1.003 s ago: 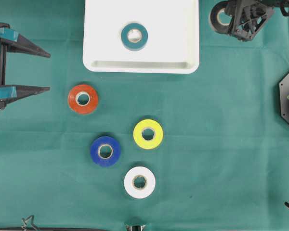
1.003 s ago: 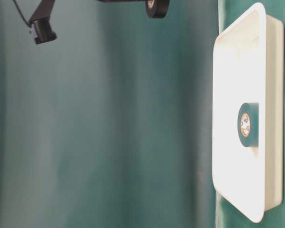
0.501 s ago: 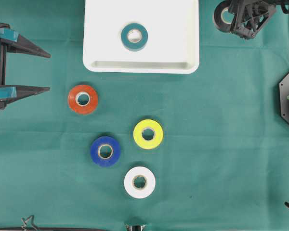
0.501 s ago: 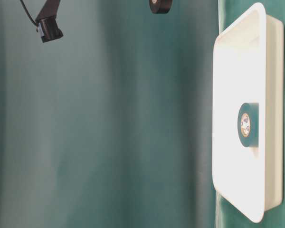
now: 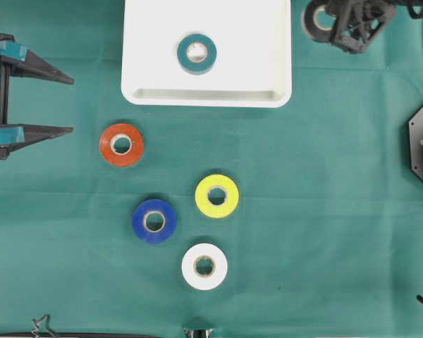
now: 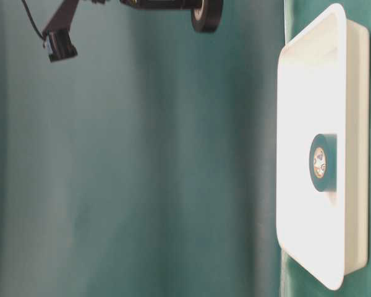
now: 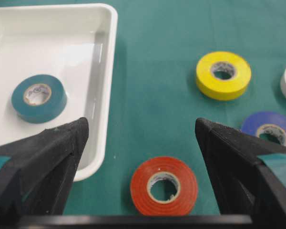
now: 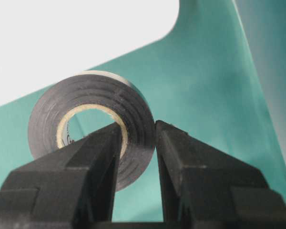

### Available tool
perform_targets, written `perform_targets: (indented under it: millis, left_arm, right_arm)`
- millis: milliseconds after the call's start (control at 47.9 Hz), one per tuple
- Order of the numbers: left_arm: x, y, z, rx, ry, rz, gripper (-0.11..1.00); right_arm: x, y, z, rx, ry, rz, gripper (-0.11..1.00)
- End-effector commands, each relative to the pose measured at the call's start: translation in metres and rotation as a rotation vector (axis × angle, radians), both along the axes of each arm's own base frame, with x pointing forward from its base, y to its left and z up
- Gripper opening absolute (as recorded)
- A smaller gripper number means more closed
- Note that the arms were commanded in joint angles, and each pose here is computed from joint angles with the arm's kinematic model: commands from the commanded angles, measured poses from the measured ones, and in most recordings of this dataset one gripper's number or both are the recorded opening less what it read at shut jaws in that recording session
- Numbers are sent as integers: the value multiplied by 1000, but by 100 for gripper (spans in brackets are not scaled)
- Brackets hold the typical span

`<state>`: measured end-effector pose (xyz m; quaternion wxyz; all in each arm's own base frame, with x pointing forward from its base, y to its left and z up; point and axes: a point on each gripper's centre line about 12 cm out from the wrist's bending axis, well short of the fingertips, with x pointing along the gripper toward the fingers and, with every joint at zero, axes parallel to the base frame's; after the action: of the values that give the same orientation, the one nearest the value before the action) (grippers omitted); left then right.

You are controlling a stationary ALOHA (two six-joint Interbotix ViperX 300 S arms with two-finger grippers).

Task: Pick up the tape from a random location and place it into the white case.
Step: 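Lift the black roll and carry it up past the tray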

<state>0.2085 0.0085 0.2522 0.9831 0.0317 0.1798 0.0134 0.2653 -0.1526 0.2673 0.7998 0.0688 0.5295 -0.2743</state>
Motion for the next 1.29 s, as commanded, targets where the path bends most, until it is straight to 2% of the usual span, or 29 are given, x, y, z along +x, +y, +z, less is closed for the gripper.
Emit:
perform_targets:
  millis: [0, 564, 1274]
  left_arm:
    - [2, 0, 4, -2, -11, 2, 98]
    - [2, 0, 4, -2, -11, 1, 98]
    - [2, 0, 4, -2, -11, 1, 98]
  right_arm:
    - [14, -7, 14, -28, -54, 7, 23]
    - [83, -38, 14, -52, -70, 55, 23]
    - [88, -40, 10, -53, -65, 62, 23]
